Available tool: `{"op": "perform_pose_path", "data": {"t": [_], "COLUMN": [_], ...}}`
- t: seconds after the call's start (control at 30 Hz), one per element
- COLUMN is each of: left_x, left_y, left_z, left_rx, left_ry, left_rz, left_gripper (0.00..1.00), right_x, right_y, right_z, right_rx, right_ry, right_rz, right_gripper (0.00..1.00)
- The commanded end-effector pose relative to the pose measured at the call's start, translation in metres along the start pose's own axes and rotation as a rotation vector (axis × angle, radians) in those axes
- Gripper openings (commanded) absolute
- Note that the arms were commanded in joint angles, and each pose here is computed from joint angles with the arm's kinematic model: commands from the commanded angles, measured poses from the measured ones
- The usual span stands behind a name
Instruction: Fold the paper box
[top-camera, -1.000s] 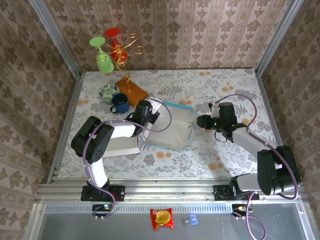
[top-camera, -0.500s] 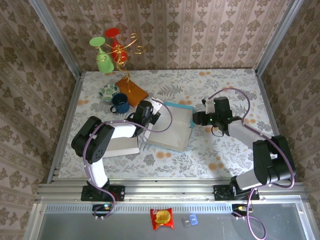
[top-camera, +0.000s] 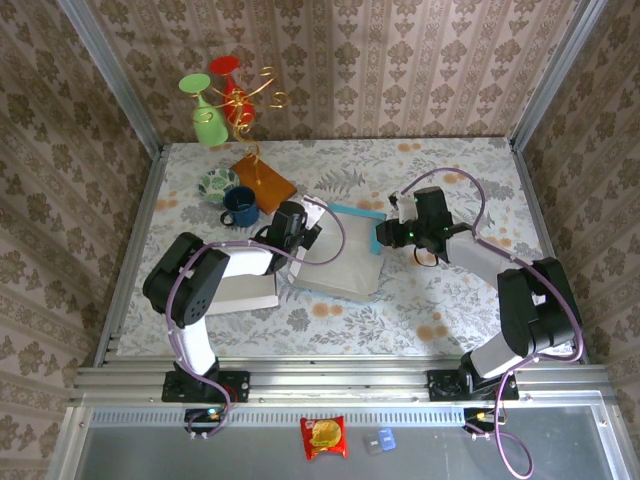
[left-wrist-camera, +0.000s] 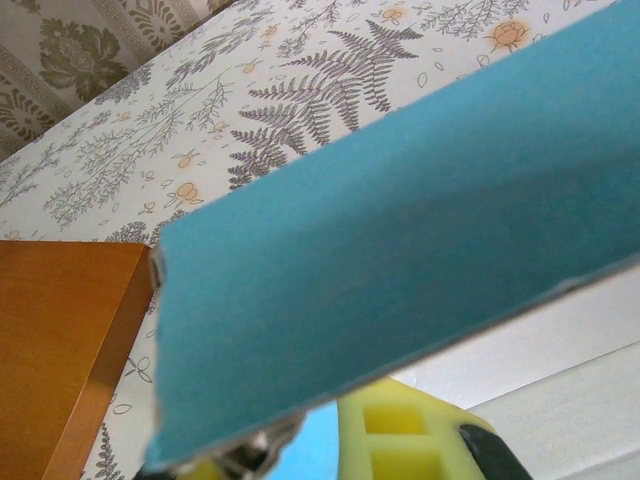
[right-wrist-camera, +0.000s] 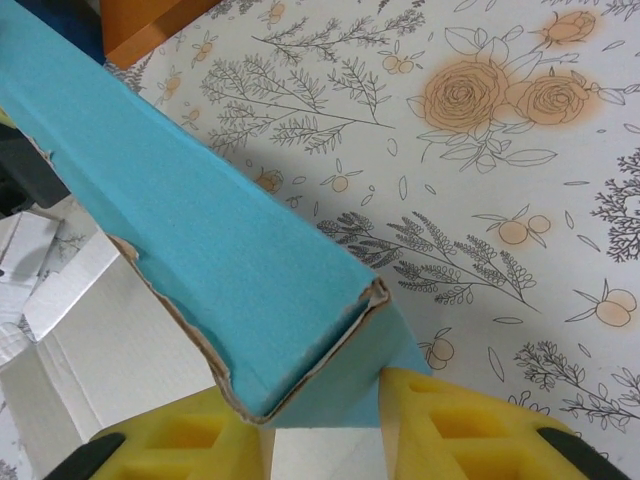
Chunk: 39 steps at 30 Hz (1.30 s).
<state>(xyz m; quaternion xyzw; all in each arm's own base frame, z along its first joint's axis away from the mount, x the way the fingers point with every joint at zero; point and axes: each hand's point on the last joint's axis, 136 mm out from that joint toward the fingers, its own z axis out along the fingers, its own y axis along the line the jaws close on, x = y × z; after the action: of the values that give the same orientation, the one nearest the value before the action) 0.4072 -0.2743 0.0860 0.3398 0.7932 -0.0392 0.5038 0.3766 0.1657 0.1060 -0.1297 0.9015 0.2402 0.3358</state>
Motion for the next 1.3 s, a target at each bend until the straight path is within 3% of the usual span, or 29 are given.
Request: {"op": "perform_pose_path", "data": {"t": [0.0, 0.23, 0.63, 1.0, 1.27], "left_x": [0.023, 0.024, 0.025, 0.022, 0.022], "left_y": [-0.013, -0.016, -0.017, -0.018, -0.019], "left_z": [0.005, 0.005, 0.003, 0.003, 0.004], "left_rx": [0.030, 0.032, 0.029, 0.022, 0.017], "left_ry": [0.077, 0.079, 0.080, 0.074, 0.076], "left_rz": [0.062, 0.064, 0.074, 0.077, 0.073], "left_gripper": [0.00, 0.00, 0.00, 0.00, 0.00], "right_x": [0.005, 0.012, 0.007, 0.011, 0.015], "right_y": [0.002, -0.008, -0.013, -0.013, -0.020], "right_z": [0.008, 0.015, 0.032, 0.040, 0.042], "right_rx": [0.048, 0.199, 0.297, 0.426, 0.520], "right_ry": [0.033, 0.013, -0.032, -0.061, -0.064], "right_rz": [-0.036, -0.035, -0.033, -0.059, -0.022], "right_gripper": [0.31, 0.36, 0.38, 0.17, 0.13]}}
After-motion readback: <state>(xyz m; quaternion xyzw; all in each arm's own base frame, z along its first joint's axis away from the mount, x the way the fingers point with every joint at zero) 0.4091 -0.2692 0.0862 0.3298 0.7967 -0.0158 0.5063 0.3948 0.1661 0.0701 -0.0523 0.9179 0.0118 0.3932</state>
